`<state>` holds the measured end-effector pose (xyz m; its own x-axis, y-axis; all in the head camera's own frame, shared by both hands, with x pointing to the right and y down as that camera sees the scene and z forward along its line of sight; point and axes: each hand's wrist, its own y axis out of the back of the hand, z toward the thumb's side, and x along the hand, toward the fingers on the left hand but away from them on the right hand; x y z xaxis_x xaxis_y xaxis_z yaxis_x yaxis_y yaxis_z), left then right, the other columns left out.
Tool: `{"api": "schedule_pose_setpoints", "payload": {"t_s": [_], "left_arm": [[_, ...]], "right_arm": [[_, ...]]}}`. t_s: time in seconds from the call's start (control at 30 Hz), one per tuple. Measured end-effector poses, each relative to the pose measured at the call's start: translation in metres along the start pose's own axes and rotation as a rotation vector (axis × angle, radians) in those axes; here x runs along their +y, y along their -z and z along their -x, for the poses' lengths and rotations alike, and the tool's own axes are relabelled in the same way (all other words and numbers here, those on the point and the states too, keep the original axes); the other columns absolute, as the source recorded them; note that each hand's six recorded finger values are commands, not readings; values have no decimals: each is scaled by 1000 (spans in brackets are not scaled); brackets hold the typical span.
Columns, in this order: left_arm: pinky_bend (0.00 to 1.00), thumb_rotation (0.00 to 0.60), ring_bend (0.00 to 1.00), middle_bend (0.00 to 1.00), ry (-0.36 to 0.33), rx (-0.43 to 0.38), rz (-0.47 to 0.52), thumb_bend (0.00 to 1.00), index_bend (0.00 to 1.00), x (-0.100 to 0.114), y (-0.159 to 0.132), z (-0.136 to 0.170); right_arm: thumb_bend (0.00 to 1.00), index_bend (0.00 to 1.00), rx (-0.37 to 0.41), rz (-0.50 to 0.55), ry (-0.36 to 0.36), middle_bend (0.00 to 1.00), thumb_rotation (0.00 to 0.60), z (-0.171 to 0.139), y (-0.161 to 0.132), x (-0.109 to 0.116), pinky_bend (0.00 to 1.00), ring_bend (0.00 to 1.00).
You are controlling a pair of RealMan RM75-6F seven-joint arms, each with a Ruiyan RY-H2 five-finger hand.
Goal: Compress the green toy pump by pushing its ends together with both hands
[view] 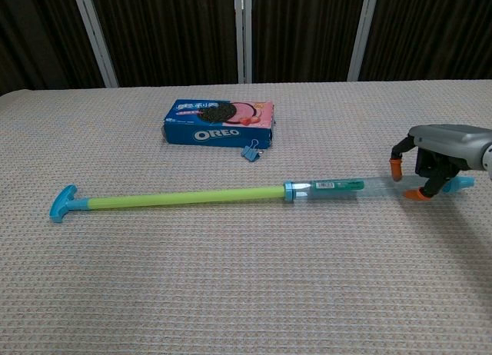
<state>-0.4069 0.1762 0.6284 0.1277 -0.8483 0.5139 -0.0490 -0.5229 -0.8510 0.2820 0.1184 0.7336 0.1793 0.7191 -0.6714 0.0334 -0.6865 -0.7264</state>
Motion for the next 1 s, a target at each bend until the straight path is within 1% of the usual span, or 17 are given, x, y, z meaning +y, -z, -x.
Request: {"api": "schedule_pose_setpoints", "payload": {"t_s": [0.03,0.1,0.2,0.4,0.53,0.7,0.9,1.0], "left_arm": [[1000,600,817,833,13,-18,1,63,266,-3,-6,-6],[1000,600,823,841,43,-59,3,148,306,-12,-21,-20],[1000,600,831,851,84,-92,5,196,328,-25,-39,-38],[1000,600,834,854,150,-88,9,294,404,-44,-56,-58],[1000,600,834,854,172,-72,2,304,417,-53,-60,-67],[1000,600,833,854,192,-42,3,326,450,-64,-55,-74],[1000,600,834,854,196,-23,45,327,465,-73,-53,-79],[1000,600,834,854,199,-27,57,329,465,-76,-55,-81]], "right_arm": [[399,593,-3,0,1,1000,600,-1,0,1,1000,1000],[401,593,-9,0,1,1000,600,-2,-1,1,1000,1000],[402,594,-16,-1,0,1000,600,-3,-1,2,1000,1000],[403,597,-21,-14,-1,1000,600,-5,-1,4,1000,1000],[405,598,-23,-17,1,1000,600,-6,-1,5,1000,1000],[405,599,-20,-19,1,1000,600,-8,-2,5,1000,1000],[405,607,-18,-16,0,1000,600,-7,-2,3,1000,1000],[407,607,-17,-16,-2,1000,600,-7,-2,2,1000,1000]]}}
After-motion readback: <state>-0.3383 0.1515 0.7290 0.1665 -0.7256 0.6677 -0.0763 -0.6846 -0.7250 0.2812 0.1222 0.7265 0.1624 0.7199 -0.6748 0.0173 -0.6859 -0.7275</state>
